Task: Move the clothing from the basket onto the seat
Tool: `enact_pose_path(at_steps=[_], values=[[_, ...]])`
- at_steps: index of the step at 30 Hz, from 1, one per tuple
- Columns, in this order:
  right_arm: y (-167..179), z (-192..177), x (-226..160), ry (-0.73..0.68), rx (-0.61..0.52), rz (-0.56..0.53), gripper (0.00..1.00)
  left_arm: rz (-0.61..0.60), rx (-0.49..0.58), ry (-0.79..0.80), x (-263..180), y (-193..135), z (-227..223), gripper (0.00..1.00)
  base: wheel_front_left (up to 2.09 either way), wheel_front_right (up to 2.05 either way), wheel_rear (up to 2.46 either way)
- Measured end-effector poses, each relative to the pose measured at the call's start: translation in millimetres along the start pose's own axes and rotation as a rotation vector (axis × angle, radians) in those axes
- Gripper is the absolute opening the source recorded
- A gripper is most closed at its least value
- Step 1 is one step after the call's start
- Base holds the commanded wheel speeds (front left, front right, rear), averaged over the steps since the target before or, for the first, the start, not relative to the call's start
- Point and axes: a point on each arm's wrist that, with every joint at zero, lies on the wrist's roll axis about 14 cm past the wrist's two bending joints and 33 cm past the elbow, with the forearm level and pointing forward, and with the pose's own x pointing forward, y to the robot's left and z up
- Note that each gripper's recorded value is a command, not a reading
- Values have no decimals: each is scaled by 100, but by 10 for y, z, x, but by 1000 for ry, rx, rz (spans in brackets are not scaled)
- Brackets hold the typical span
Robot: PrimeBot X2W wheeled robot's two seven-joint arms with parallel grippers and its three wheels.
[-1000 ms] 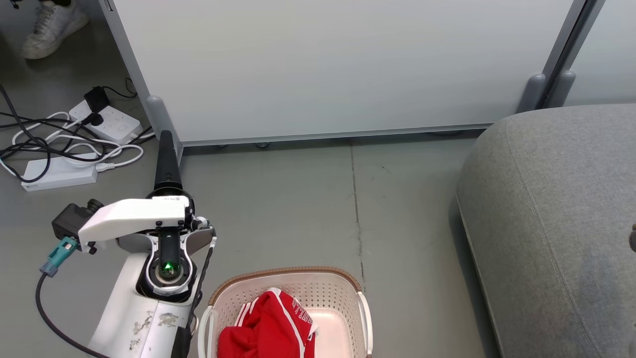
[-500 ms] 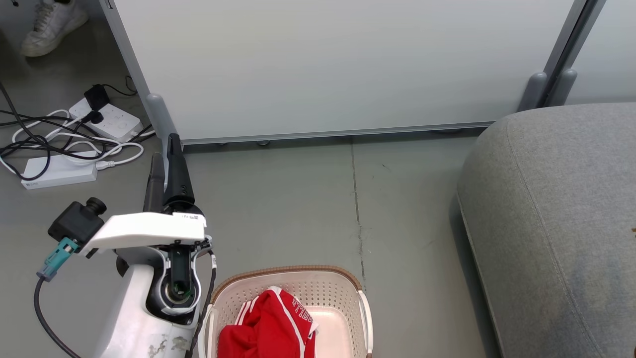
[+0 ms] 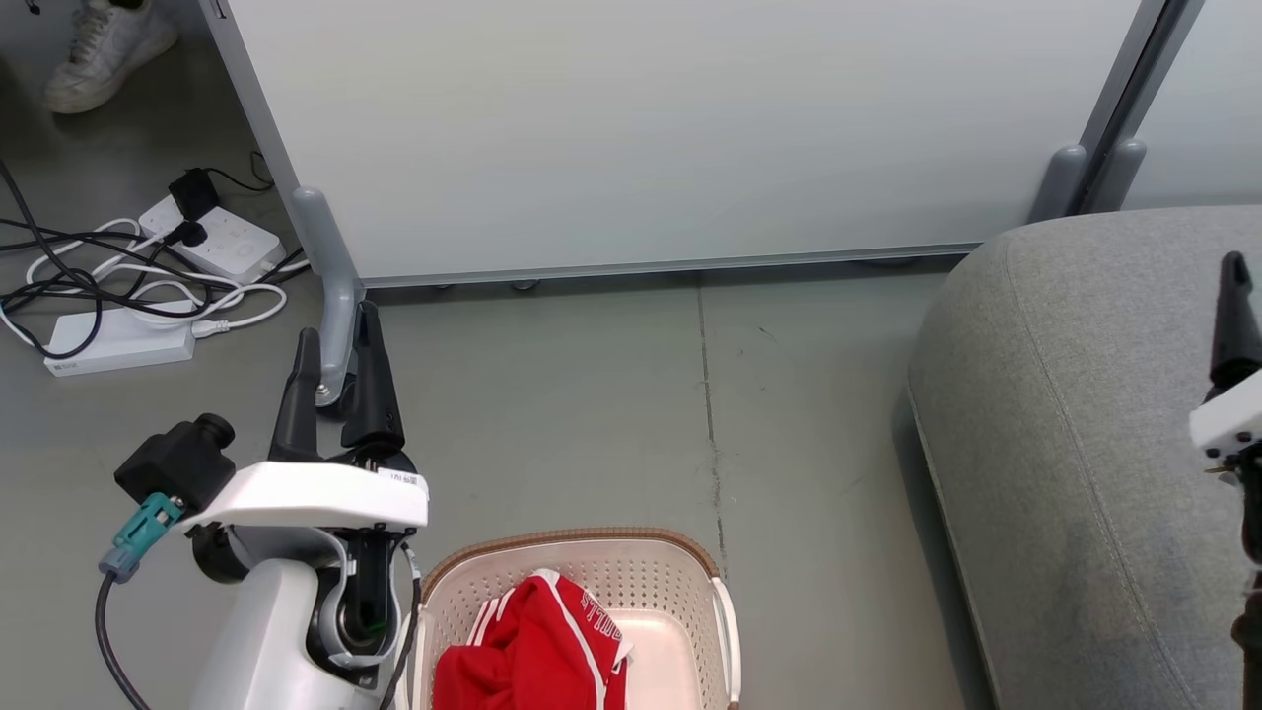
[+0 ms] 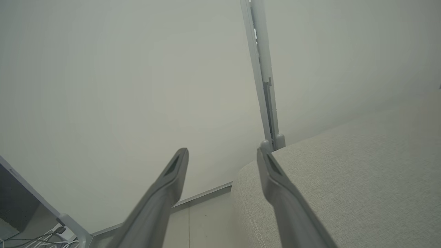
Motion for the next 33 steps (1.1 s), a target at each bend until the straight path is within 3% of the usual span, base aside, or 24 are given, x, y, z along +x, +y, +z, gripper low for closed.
enact_pose_path(at_steps=[15, 33], values=[[505, -284, -164, 7, -198, 186, 100, 8, 269, 26, -139, 218, -63, 100, 0, 0, 0], [730, -712, -412, 51, -222, 280, 100, 12, 477, 99, -277, 416, -181, 100, 0, 0, 0]])
